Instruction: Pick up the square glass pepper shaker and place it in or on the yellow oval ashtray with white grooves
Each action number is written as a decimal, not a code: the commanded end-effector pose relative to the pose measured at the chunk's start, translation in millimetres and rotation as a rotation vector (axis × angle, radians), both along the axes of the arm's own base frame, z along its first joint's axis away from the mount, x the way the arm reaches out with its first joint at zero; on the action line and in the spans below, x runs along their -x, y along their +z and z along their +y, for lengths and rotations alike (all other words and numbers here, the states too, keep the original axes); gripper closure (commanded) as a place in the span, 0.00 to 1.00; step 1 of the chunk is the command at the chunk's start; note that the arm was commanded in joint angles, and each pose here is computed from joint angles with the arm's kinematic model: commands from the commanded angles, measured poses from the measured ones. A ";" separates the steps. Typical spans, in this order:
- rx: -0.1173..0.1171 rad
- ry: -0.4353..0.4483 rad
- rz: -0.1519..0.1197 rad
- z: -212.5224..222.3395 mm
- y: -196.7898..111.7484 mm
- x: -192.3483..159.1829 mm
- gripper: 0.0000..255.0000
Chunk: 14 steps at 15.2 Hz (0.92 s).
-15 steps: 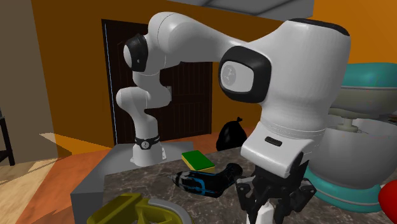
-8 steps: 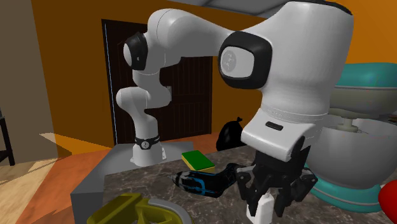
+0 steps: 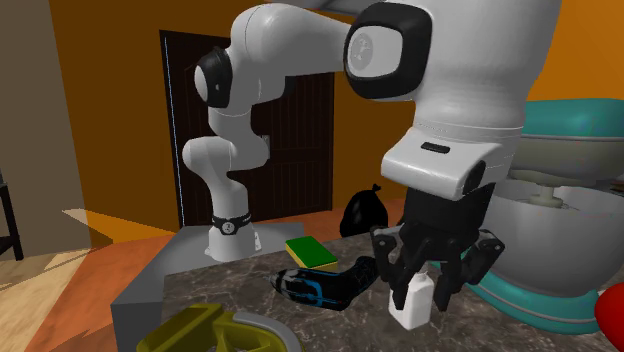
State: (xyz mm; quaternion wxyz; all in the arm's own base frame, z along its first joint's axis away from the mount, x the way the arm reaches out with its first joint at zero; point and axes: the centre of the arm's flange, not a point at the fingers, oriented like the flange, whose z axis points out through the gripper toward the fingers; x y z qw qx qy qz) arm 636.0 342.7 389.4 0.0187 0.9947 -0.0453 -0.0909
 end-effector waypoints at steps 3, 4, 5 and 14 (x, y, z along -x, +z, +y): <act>0.000 0.000 0.000 0.5 21.4 -0.2 1.00; 0.000 0.000 0.000 0.5 26.7 -0.2 1.00; 0.000 0.000 0.000 0.5 32.0 -0.2 1.00; 0.000 0.000 0.000 -39.1 59.2 -1.8 1.00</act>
